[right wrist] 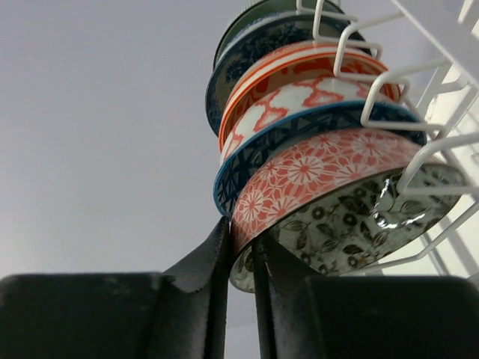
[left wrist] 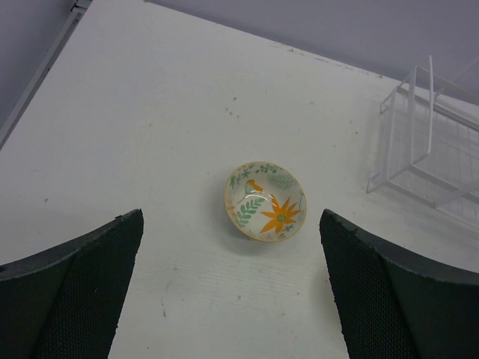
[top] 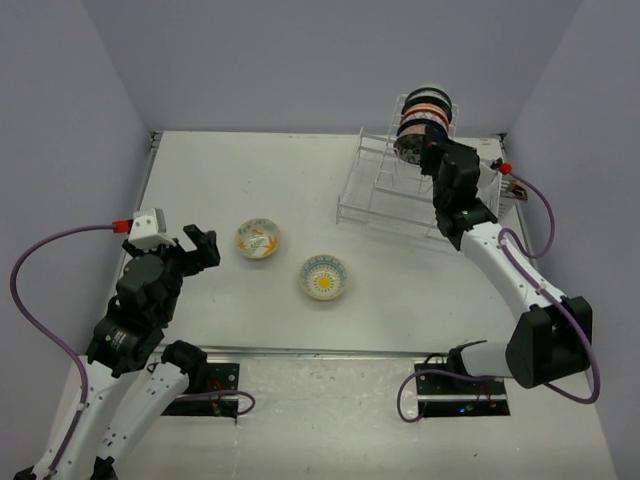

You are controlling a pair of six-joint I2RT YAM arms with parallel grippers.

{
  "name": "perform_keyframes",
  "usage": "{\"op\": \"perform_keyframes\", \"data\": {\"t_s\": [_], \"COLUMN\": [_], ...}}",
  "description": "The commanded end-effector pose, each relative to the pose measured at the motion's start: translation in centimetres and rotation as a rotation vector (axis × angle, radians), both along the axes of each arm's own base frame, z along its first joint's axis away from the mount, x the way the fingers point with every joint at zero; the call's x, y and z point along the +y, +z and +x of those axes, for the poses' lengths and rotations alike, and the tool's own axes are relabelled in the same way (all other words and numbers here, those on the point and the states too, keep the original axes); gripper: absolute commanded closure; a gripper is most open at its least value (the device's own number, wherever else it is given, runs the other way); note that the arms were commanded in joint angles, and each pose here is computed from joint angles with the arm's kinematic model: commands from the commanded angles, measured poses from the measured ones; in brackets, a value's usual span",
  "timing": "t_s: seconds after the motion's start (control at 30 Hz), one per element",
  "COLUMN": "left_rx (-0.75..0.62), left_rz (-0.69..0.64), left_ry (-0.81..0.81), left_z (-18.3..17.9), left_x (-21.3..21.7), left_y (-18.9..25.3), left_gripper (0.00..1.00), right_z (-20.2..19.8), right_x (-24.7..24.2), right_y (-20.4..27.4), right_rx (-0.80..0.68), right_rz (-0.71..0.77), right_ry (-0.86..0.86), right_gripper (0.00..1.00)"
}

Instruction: Unload the bowls from the dish rack

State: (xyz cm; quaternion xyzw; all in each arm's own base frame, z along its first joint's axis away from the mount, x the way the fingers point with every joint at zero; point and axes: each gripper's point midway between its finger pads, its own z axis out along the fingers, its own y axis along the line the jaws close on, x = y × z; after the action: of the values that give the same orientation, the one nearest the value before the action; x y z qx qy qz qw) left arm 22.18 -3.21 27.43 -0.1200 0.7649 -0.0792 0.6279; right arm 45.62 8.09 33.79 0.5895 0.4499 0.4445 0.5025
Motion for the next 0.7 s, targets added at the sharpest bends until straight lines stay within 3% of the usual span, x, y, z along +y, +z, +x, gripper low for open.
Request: {"op": "perform_keyframes", "data": {"t_s": [0.0,0.17,0.67], "left_rx": [-0.038,-0.032,-0.03], "left_rz": [0.016,0.018,0.018], "left_ry": [-0.002,0.003,0.012], "left_z": [0.2,0.3,0.3], "left_x": [0.1,0.2,0.3], "left_y": [0.9,0.7,0.7], "left_gripper": [0.0,0.0,0.0], "right_z": [-0.9,-1.3,-3.7], "right_x": [-1.8,-1.5,-0.3], "right_y": [1.5,2.8,9.4], "right_rx": [-0.047,-0.092,-0.304], "right_rz": [0.015,0.026,0.047], "right_ry": [-0.083,-0.061,0.039], "right_gripper": [0.87,1.0,1.0]}}
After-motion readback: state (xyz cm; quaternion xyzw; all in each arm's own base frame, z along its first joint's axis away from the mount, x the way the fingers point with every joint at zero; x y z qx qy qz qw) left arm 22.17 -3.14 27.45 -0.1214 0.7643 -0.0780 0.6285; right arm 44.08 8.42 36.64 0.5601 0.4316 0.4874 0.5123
